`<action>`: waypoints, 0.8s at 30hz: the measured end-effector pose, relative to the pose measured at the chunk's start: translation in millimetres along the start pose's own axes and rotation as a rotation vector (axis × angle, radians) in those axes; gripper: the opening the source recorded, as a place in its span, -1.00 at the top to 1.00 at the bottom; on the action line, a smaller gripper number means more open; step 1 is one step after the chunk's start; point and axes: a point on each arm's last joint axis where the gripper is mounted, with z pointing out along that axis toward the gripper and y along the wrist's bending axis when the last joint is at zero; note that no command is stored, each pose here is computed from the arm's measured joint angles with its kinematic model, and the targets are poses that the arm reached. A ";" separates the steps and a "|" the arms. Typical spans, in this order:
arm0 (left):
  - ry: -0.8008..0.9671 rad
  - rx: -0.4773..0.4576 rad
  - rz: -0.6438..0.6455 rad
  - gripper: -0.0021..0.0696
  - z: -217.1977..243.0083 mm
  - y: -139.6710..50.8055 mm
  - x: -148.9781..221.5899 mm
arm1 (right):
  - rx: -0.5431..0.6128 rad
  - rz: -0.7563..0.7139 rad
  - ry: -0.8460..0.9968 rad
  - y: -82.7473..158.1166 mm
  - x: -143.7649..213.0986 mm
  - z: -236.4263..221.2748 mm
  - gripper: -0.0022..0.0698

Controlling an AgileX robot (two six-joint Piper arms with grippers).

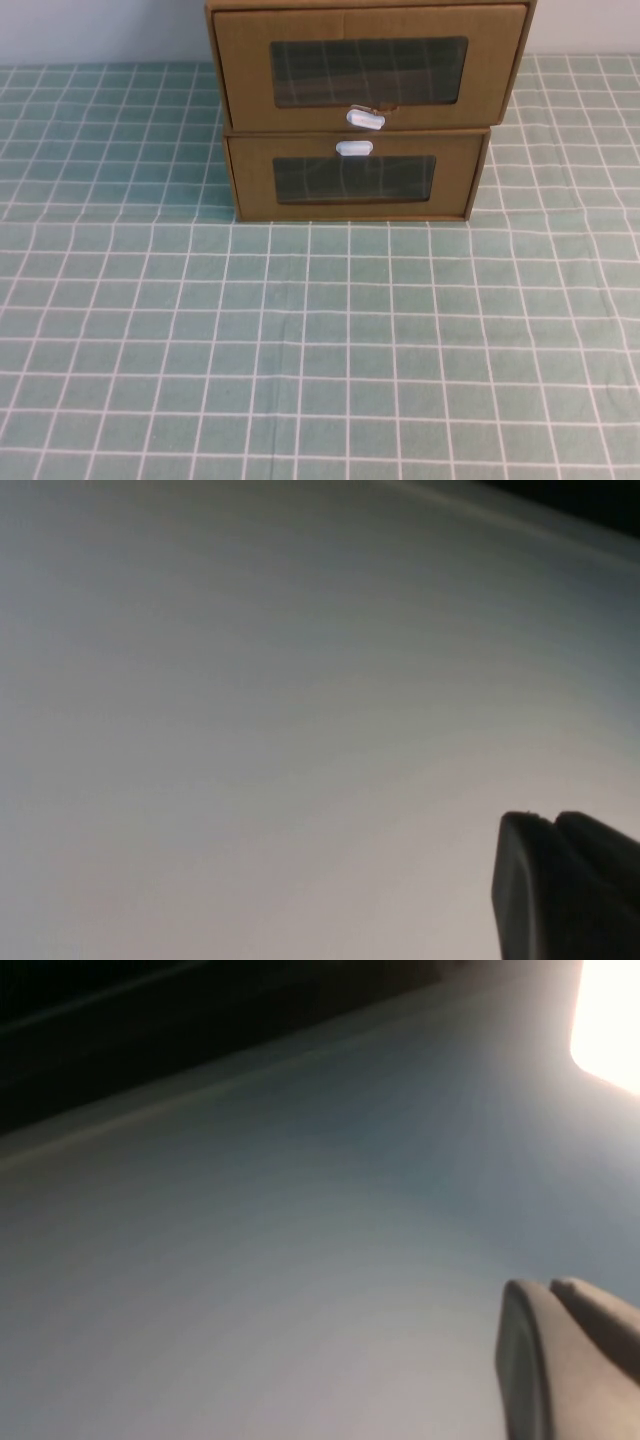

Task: Open the shoe box
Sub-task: 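Pull the top drawer of the cardboard box fully open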

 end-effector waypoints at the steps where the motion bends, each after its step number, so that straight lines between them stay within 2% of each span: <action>1: 0.046 0.001 0.006 0.96 13.0 -3.7 -2.9 | 0.020 0.032 0.007 1.2 -5.9 9.1 0.98; 5: 0.273 0.003 0.049 0.96 62.7 -14.5 1.2 | 0.082 0.096 0.128 4.0 -9.6 47.9 0.98; 8: 0.487 0.007 0.082 0.96 106.0 -20.5 17.1 | 0.118 0.085 0.312 4.8 4.1 79.5 0.98; 15: 0.997 0.028 0.163 0.96 178.3 -17.1 95.2 | 0.243 -0.019 0.928 -10.9 78.1 140.6 0.98; 19: 1.123 0.020 0.178 0.96 202.8 -5.4 150.1 | 0.270 -0.155 1.130 -29.2 120.7 150.2 0.98; 21: 1.155 0.021 0.156 0.96 211.1 -2.8 170.3 | 0.282 -0.159 1.180 -35.3 137.4 150.6 0.98; 24: 1.203 0.087 0.143 0.96 222.5 -8.5 201.1 | 0.302 -0.126 1.227 -41.5 157.9 151.1 0.98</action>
